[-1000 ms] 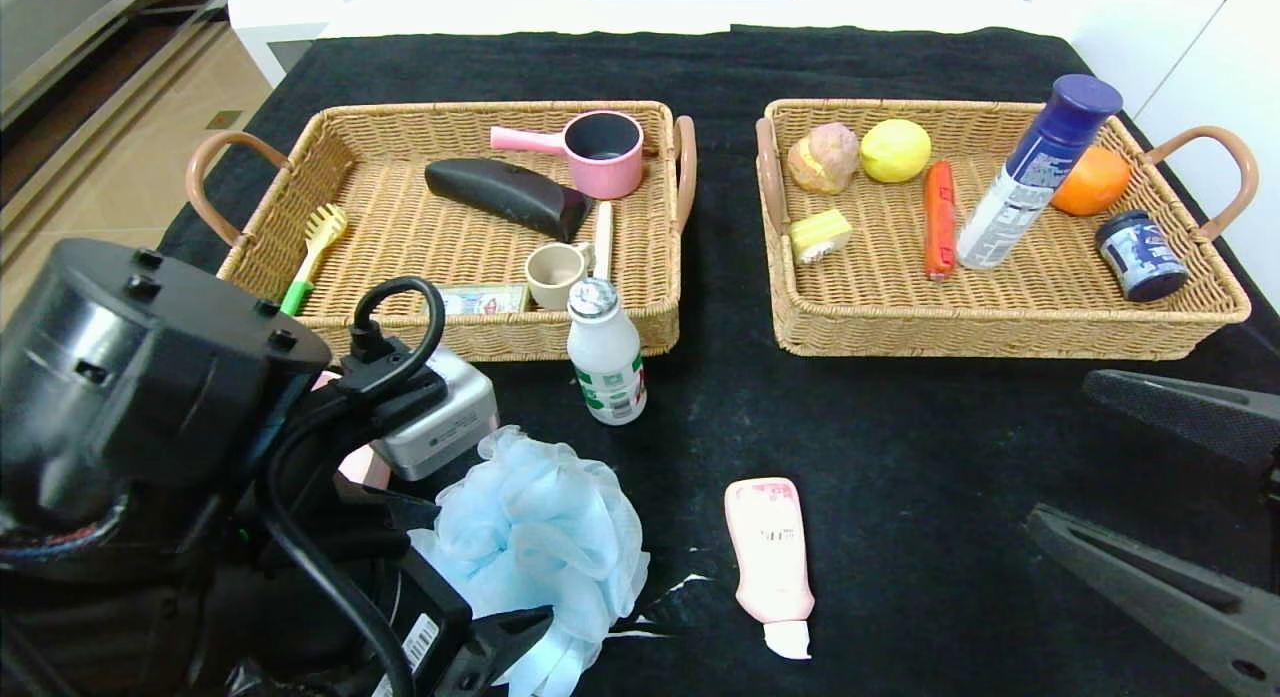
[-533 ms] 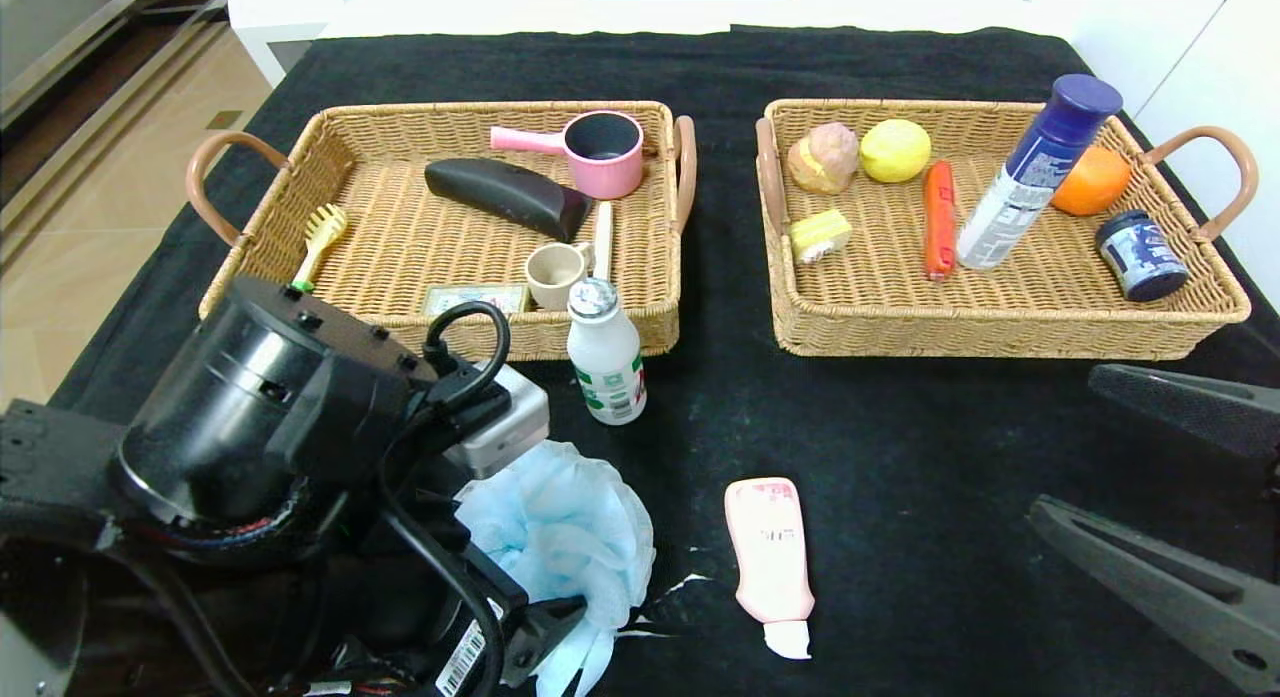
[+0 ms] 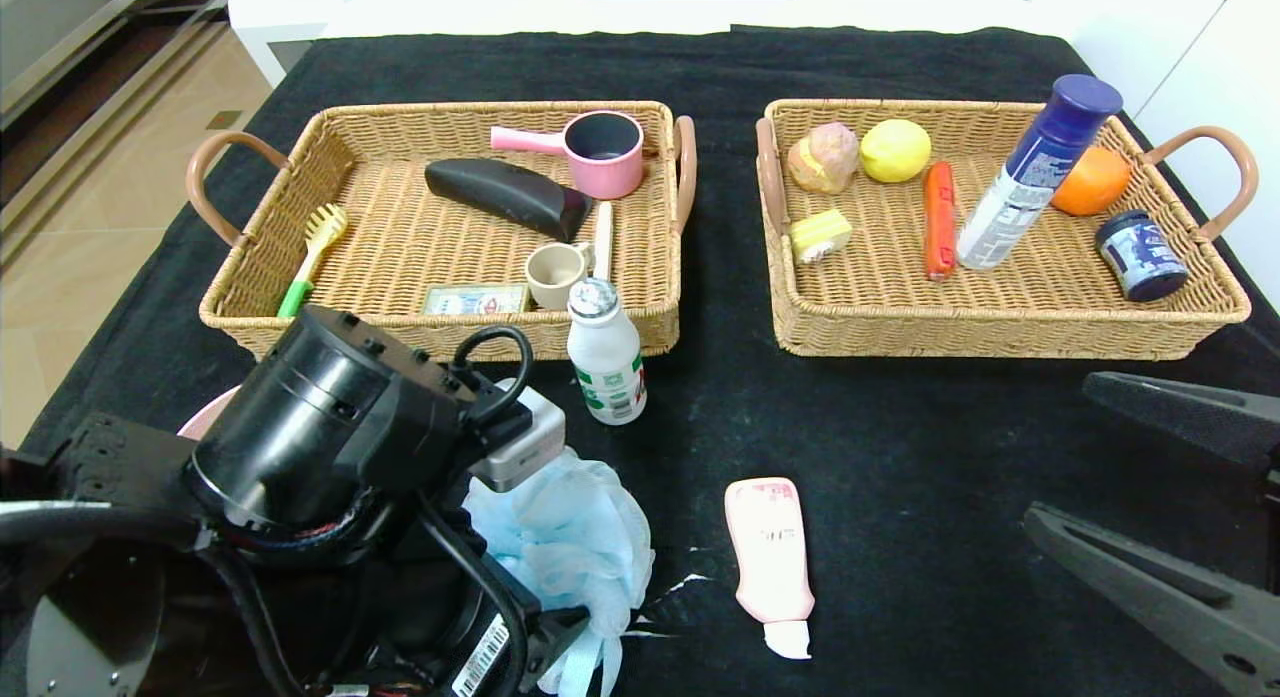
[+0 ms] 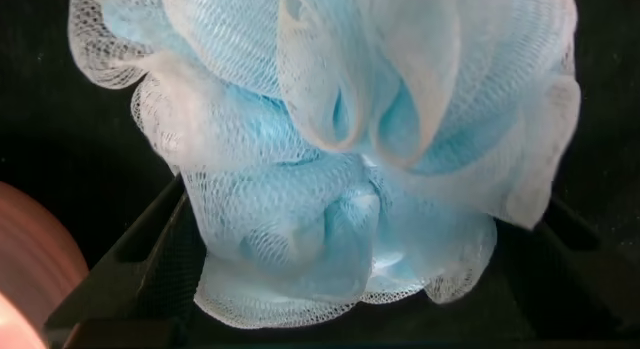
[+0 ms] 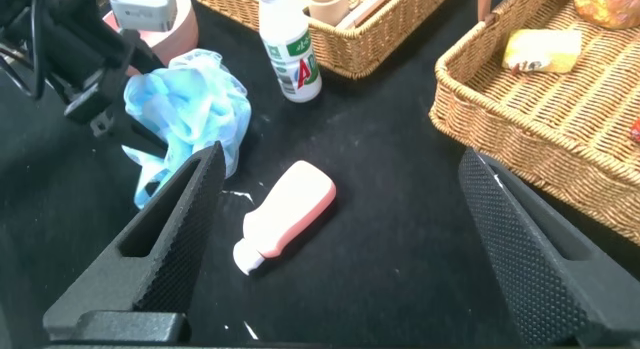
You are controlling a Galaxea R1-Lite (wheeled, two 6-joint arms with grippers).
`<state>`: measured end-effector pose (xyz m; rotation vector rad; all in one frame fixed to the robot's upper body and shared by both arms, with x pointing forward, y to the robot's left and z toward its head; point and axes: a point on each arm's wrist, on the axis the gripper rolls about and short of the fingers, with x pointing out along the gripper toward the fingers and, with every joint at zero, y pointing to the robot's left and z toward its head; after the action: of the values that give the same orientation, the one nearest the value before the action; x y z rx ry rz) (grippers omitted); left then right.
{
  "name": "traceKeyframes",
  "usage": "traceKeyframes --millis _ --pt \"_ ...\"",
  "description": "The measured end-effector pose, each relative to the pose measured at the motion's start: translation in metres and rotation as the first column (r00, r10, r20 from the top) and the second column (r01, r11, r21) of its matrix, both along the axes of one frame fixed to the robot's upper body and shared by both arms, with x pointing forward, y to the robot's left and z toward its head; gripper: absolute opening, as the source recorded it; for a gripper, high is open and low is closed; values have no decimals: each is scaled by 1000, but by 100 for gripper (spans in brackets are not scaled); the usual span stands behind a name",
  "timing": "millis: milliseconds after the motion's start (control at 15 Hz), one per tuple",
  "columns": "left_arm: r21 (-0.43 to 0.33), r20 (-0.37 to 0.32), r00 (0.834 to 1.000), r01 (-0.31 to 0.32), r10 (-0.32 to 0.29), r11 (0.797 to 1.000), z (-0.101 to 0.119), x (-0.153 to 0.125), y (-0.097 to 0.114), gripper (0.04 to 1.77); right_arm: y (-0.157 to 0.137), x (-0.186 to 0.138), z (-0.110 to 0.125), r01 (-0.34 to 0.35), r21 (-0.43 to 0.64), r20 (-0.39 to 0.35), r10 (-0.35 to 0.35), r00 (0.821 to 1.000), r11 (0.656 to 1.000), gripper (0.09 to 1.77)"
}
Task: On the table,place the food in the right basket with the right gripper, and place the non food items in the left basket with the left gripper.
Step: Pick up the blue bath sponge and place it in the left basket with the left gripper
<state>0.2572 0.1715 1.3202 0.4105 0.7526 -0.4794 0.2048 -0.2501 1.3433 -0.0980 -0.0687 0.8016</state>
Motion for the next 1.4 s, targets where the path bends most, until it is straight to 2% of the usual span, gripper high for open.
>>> traceKeyframes --millis 133,200,333,467,600,733,800,1400 --pt "6 -6 1000 -2 2 1000 -2 1 -1 171 0 0 0 0 0 0 0 1000 1000 170" --pt "8 -7 1000 -2 2 1000 -3 2 -1 149 0 0 0 -1 0 0 1 1000 1000 171" --pt "8 -10 1000 0 0 1000 -3 2 -1 120 0 0 -1 -1 -2 -3 1 1000 1000 171" --pt "9 -11 1000 2 -2 1000 -3 2 -2 96 0 0 -1 -2 -5 -7 2 1000 1000 171" --pt "10 -13 1000 4 -3 1000 -4 2 -2 80 1 1 -2 -2 -7 -10 2 1000 1000 171" --pt "11 -15 1000 2 -2 1000 -4 3 -2 47 1 1 -2 -2 -8 -12 2 1000 1000 171" --pt "11 -15 1000 2 -2 1000 -4 3 -2 42 1 1 -2 -3 -9 -12 3 1000 1000 171" --pt "17 -23 1000 5 -5 1000 -6 3 -3 38 1 2 -4 -2 -12 -17 2 1000 1000 171"
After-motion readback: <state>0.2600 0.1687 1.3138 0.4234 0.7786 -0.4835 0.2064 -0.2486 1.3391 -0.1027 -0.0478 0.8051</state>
